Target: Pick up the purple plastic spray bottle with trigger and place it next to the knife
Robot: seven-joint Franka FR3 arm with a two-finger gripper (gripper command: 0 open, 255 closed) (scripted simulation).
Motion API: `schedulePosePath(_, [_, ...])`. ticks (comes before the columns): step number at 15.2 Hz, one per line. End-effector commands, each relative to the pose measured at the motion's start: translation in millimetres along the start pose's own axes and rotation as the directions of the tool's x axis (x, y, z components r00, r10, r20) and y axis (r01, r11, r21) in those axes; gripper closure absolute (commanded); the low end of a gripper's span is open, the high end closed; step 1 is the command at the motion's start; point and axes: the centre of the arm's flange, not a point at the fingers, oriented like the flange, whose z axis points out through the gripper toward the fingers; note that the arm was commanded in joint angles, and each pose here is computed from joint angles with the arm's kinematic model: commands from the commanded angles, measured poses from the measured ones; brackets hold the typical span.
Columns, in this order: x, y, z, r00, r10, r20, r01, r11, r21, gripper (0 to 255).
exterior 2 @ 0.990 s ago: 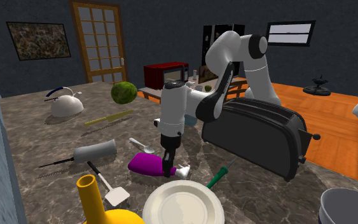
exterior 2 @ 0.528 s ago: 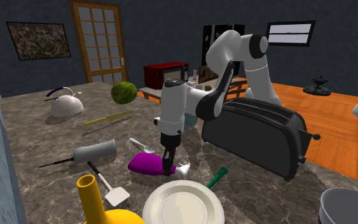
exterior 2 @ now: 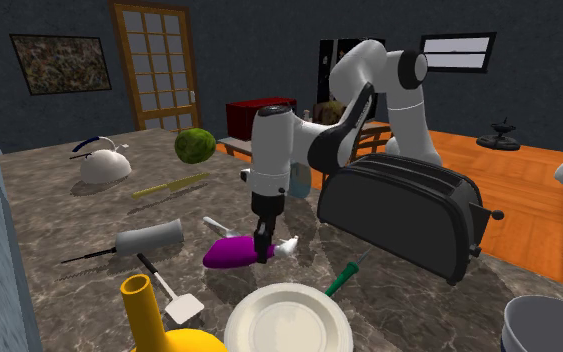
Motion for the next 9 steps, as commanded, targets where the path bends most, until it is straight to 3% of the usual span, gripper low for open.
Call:
schedulePosePath(1, [0,-1,-11,1.000,0.000,0.000,0.000,1.000,0.000,255])
schedulePosePath(9, [3,-4,-53,1.000,0.000,0.000,0.000,1.000,0.000,255])
